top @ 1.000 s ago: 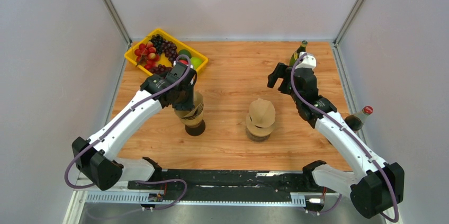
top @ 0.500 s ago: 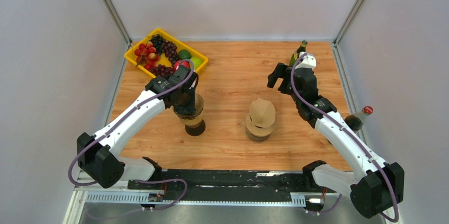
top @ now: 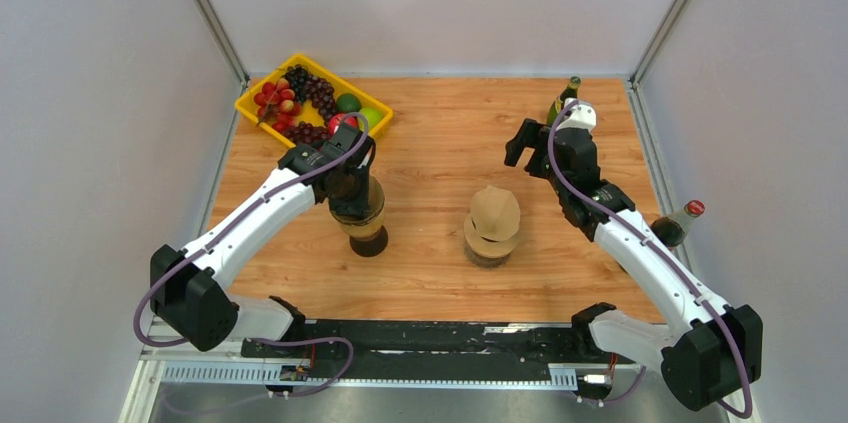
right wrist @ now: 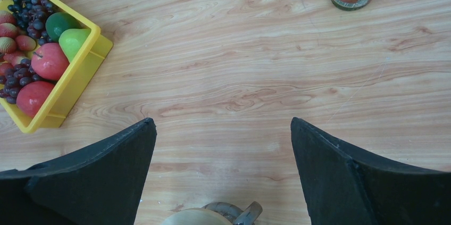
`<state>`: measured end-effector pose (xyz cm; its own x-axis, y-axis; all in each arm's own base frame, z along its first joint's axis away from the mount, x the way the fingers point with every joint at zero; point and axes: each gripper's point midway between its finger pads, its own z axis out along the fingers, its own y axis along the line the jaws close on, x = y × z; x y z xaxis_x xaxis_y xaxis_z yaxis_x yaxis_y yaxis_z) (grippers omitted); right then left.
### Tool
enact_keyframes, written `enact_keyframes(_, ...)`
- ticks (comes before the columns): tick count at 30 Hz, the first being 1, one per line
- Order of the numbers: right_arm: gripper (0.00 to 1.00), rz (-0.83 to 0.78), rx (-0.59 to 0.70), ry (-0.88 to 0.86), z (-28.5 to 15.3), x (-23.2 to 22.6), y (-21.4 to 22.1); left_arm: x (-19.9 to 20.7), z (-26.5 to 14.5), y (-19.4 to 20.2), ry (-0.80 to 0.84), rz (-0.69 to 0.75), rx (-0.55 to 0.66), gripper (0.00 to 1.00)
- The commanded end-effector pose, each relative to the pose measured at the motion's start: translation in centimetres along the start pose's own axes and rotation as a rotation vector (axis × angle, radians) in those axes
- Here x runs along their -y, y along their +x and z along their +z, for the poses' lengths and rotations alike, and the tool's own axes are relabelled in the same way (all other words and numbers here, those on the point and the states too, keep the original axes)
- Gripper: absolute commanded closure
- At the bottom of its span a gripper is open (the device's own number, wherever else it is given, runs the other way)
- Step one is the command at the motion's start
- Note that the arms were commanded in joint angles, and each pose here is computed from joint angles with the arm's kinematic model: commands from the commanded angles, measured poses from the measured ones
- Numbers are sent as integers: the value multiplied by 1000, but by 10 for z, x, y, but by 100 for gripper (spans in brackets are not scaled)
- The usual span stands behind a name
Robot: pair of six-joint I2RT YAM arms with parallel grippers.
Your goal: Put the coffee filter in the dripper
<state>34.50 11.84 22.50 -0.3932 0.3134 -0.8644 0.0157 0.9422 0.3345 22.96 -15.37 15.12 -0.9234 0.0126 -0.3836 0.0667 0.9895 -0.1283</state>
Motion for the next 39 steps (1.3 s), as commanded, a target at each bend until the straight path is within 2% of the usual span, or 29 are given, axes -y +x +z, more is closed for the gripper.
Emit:
enact_keyframes(1,0,-6,30,13,0,2,-9,1,4,5,13,7,-19,81)
enact_keyframes(10,0,-5,31,9,-1,1,-10,0,10,8,7,11,-39,81)
enact_keyframes(20,0,-10,35,17,-1,3,-10,7,0,1,38,4,-17,81)
enact_keyframes(27,0,-6,44,32,-1,6,-12,10,-13,-8,60,0,22,77)
enact_keyframes(39,0,-5,45,35,-1,6,-12,8,-14,-7,53,-1,21,70)
